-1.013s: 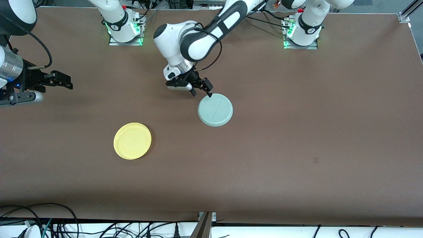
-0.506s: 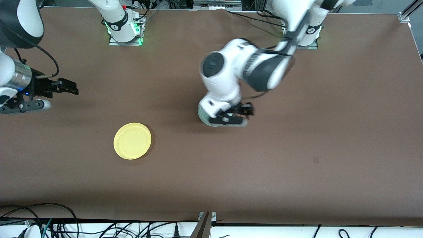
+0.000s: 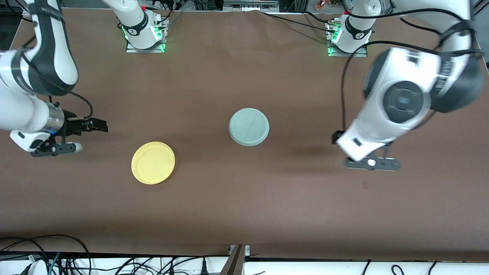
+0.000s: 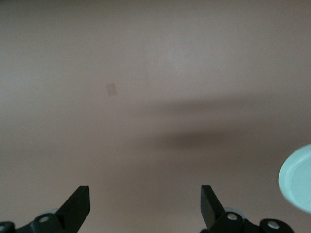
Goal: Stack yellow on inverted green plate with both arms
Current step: 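Withdraw the left gripper while the right gripper reaches the yellow plate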
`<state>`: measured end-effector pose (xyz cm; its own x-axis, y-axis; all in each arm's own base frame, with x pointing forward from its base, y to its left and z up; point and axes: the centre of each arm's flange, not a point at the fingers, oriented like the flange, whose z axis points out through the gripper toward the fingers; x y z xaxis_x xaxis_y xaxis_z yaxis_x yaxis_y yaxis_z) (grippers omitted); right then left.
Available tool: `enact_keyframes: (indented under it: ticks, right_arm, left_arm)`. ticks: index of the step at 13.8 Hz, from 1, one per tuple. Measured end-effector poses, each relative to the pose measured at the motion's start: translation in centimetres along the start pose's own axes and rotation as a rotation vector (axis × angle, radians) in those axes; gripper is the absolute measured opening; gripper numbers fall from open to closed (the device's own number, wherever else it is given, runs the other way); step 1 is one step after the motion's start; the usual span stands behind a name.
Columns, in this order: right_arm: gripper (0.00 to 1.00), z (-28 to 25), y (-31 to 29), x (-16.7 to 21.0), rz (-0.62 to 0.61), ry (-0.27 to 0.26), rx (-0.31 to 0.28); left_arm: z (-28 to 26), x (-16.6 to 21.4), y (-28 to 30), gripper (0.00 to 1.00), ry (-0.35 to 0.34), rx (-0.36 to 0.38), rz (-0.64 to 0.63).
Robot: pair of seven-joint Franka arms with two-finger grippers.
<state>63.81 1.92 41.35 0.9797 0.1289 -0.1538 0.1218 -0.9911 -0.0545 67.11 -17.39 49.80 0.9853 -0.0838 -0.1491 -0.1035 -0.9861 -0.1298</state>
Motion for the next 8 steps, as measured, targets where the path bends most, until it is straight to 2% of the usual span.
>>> enact_keyframes:
  ticks: [1,3,8]
  right_arm:
    - [1.00,1.6,0.1,0.8,0.000,0.003,-0.002]
    - [1.00,5.0,0.3,2.4,0.001,0.020,-0.008]
    - [1.00,13.4,0.0,3.6,-0.004,0.094,-0.026]
  left_arm:
    - [-0.1,-0.3,-2.2,1.00,-0.027,-0.015,0.012]
    - [-1.2,-1.1,-5.5,1.00,-0.038,-0.030,0.013]
    - [-5.4,-4.4,-10.8,1.00,0.036,-0.038,0.003]
